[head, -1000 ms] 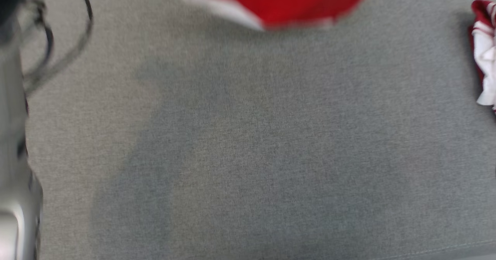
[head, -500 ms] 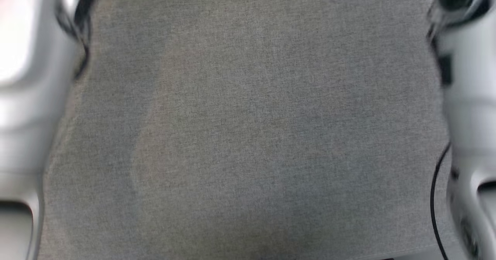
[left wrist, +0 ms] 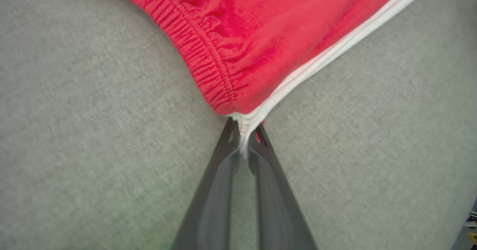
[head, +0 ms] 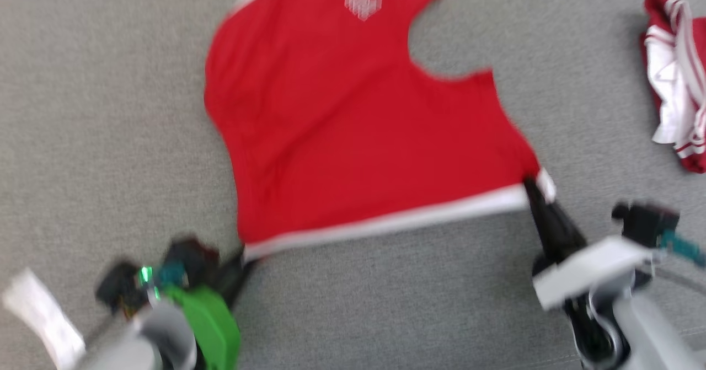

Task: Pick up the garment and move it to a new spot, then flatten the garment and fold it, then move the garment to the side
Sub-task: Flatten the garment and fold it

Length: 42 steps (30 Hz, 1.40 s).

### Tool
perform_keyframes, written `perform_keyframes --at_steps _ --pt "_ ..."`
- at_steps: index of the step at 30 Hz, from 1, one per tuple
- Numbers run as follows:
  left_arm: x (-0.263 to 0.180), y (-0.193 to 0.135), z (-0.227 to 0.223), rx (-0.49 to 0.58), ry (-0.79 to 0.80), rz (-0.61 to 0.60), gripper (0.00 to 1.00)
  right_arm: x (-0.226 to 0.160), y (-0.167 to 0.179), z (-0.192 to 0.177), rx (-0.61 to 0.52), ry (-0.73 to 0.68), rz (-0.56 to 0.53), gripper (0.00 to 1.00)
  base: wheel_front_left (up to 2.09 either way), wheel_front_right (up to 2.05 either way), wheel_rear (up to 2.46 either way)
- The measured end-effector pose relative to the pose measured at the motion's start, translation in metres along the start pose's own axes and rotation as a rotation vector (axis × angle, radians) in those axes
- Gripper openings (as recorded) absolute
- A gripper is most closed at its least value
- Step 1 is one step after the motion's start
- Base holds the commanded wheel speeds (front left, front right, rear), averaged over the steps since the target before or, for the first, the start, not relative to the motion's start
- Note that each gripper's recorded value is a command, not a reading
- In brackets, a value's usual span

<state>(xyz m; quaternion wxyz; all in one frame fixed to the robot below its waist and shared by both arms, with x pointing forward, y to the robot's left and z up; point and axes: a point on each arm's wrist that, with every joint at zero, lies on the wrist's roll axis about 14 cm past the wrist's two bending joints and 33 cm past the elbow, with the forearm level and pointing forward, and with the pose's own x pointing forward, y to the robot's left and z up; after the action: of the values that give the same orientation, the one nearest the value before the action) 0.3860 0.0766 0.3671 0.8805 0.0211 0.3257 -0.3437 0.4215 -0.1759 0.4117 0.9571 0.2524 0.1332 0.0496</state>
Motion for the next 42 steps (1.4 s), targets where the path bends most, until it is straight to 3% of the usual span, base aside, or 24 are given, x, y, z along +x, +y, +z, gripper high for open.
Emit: perform_keyframes --at_steps 6,9,12,18,24,30,42 --pt "-0.057 -0.075 -0.055 -0.25 0.035 0.049 0.0 -0.088 -0.023 -0.019 0.031 0.046 -0.116 0.0 0.0 0.0 0.0" --pt "-0.072 -0.093 -0.041 -0.332 -0.052 0.069 0.0 -0.112 -0.025 -0.008 0.057 -0.003 -0.144 0.0 0.0 0.0 0.0" --pt "-0.078 -0.096 -0.016 -0.356 -0.145 0.072 0.0 -0.107 -0.018 0.009 0.025 -0.026 -0.113 0.0 0.0 0.0 0.0" --pt "-0.07 -0.086 0.035 -0.361 -0.256 0.031 0.0 -0.044 0.021 0.052 -0.076 -0.042 0.033 0.0 0.0 0.0 0.0" --pt "-0.053 -0.068 0.059 -0.324 -0.261 0.009 0.0 0.023 0.041 0.063 -0.172 0.042 0.097 0.0 0.0 0.0 0.0" --pt "-0.042 -0.049 0.062 -0.34 -0.248 0.026 0.0 0.086 0.062 0.051 -0.256 0.153 0.15 0.0 0.0 0.0 0.0" --pt "-0.023 -0.005 0.065 -0.317 -0.181 0.047 0.0 0.164 0.091 0.021 -0.36 0.287 0.218 0.0 0.0 0.0 0.0"
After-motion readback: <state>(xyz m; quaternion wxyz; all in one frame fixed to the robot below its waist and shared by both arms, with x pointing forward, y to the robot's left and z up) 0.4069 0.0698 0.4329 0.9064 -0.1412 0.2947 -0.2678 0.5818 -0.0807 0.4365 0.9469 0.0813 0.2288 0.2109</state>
